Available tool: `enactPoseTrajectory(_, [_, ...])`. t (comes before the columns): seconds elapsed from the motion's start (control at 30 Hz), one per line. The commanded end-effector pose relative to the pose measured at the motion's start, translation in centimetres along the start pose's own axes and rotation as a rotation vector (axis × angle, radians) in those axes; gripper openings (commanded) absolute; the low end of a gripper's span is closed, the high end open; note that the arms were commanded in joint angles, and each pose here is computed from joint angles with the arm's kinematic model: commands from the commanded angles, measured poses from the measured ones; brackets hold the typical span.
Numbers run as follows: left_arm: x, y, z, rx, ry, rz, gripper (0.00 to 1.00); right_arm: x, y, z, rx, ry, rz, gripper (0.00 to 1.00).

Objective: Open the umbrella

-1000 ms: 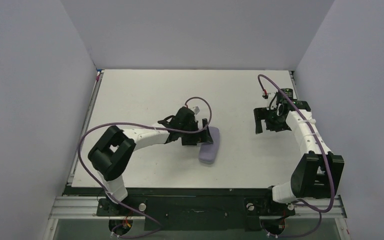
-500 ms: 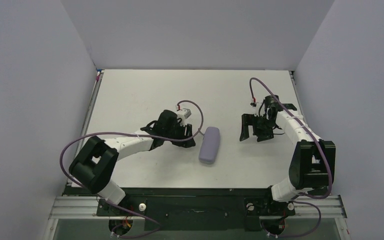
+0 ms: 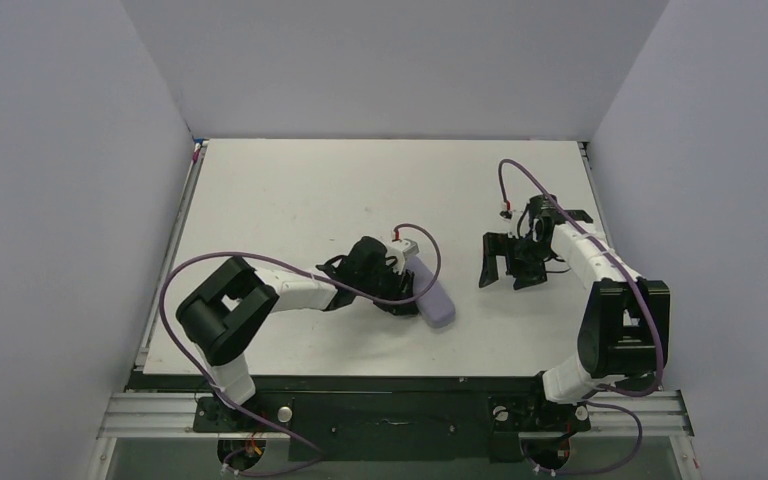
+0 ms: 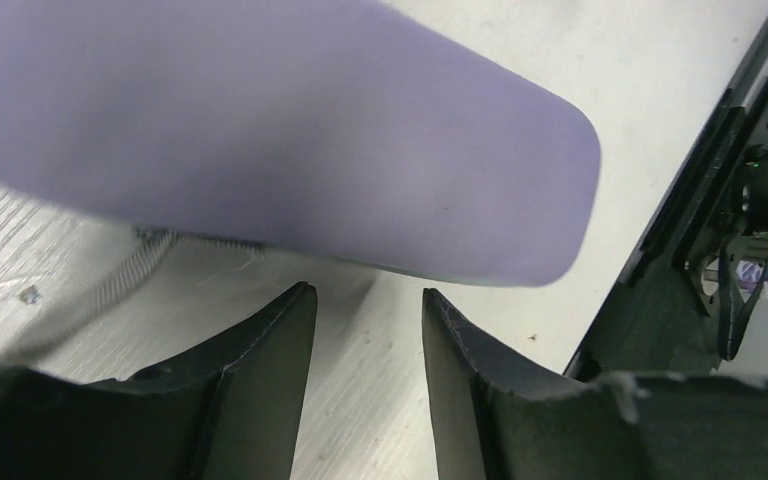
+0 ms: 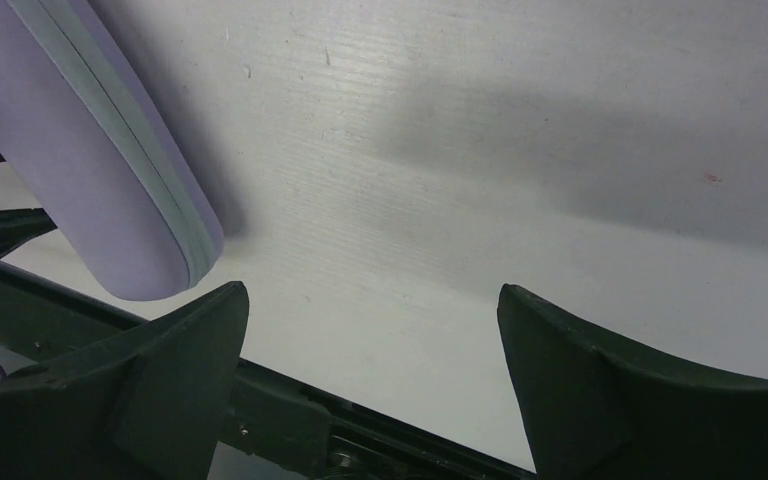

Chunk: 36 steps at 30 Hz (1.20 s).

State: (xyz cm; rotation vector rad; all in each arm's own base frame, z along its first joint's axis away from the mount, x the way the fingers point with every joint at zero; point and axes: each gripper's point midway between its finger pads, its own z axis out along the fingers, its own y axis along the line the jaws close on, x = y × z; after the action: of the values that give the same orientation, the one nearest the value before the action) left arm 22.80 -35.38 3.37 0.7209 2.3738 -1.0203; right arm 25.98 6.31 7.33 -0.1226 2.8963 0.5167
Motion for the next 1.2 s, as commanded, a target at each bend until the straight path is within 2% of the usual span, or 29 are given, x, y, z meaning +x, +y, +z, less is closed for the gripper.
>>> enactPoseTrajectory(0.0, [-4.1,-3.1,-1.0,0.107,-0.123,0.075,0.43,-1.2,0.1,0.0,0.002,-0.018,-0.038,0.91])
enactPoseTrajectory(0.13, [-5.4,-2.1,-5.2,0.091,-0.203,0.073,0.51,-2.4,1.0,0.0,0.058,-0.041,-0.2,0.91])
enactPoseTrajectory(0.3, [-7.9,2.6,-11.4,-0.058,-0.366,-0.006,0.64,-3.9,4.1,-0.5,0.1,-0.152,-0.444,0.91])
enactPoseTrajectory(0.4, [-8.8,4.5,-14.2,-0.138,-0.449,-0.034,0.72,-3.2,5.6,-0.4,0.128,-0.172,-0.543,0.91])
enactPoseTrajectory(0.53, [-8.7,6.9,-15.9,-0.212,-0.488,-0.101,0.76,-1.8,9.3,0.5,0.154,-0.187,-0.697,0.91])
enactPoseTrajectory(0.73, [-8.0,9.3,-17.0,-0.292,-0.561,-0.173,0.81,0.0,11.6,2.0,0.132,-0.169,-0.721,0.91])
enactPoseTrajectory(1.07, [-8.0,9.9,-17.1,-0.312,-0.577,-0.184,0.83,1.0,10.6,5.7,0.258,-0.108,-0.778,0.9])
enactPoseTrajectory(1.17, [-7.8,9.6,-16.5,-0.28,-0.568,-0.177,0.79,1.3,10.0,6.5,0.274,-0.083,-0.774,0.81])
